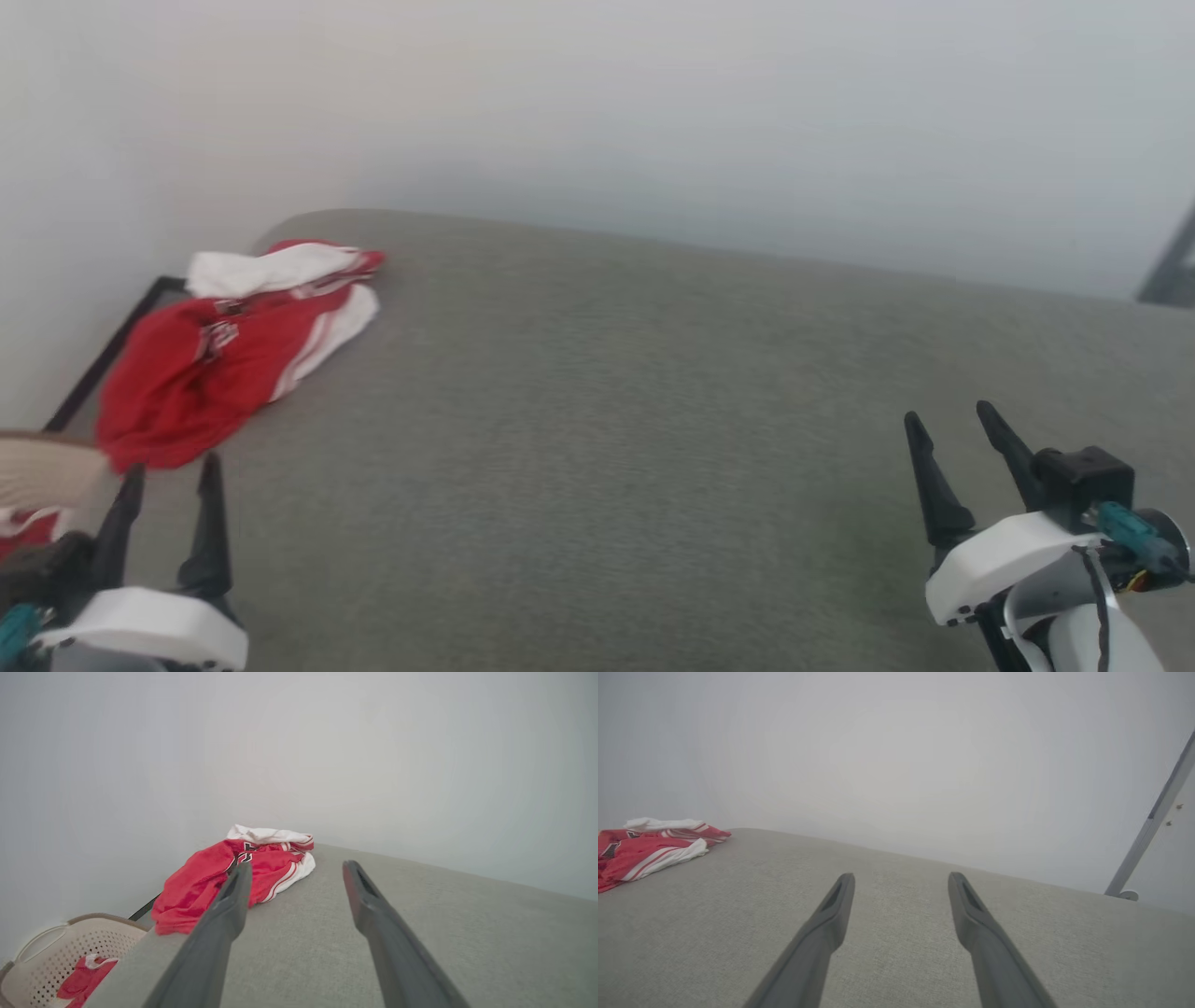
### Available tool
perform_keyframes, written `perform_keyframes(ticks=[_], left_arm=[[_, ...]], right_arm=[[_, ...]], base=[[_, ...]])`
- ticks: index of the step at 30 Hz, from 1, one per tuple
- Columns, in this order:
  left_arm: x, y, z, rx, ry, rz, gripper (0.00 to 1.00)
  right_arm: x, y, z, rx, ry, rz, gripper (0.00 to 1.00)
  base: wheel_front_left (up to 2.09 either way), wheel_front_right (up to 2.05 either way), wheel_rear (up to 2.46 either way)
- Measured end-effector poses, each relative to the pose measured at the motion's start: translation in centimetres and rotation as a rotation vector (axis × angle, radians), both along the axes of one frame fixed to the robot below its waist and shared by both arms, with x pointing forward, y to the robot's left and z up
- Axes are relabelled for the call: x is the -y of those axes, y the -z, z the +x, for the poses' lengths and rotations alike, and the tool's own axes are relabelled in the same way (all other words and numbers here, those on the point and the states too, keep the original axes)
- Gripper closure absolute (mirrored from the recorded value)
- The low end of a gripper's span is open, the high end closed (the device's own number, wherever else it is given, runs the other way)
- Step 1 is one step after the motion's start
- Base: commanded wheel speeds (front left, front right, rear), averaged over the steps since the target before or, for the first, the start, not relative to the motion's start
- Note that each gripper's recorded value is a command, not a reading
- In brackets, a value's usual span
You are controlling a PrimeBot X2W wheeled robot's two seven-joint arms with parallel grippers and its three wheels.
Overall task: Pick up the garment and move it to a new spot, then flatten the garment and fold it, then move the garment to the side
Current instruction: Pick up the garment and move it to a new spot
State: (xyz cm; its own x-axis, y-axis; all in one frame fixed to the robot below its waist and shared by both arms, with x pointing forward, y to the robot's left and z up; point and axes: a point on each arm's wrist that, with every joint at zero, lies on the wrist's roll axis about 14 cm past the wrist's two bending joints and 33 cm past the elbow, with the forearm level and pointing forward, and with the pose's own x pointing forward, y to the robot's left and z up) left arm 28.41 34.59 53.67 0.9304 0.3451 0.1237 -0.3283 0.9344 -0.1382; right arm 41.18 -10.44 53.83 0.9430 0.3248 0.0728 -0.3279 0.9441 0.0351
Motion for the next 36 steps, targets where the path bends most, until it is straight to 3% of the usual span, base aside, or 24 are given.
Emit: perform_keyframes(ticks=[11,19,27,36], left_arm=[[-4.3,0.0,-6.9,0.004,-0.191,-0.035,0.0],[-5.5,-0.1,-8.6,0.015,-0.247,-0.084,0.0],[-6.7,-1.5,-5.1,-0.017,-0.217,-0.061,0.0],[-8.8,-2.5,3.5,-0.09,-0.164,-0.065,0.0]], right_arm=[[-6.3,-0.3,0.1,0.01,-0.159,-0.005,0.0],[-8.0,-0.2,0.2,0.009,-0.201,-0.005,0.0],[-6.4,0.3,1.3,0.0,-0.169,-0.018,0.0],[-3.7,1.4,4.9,-0.019,-0.117,-0.056,0.0]], base=[[0.0,0.0,0.0],[0.0,0.0,0.0],[0.0,0.0,0.0],[0.0,0.0,0.0]])
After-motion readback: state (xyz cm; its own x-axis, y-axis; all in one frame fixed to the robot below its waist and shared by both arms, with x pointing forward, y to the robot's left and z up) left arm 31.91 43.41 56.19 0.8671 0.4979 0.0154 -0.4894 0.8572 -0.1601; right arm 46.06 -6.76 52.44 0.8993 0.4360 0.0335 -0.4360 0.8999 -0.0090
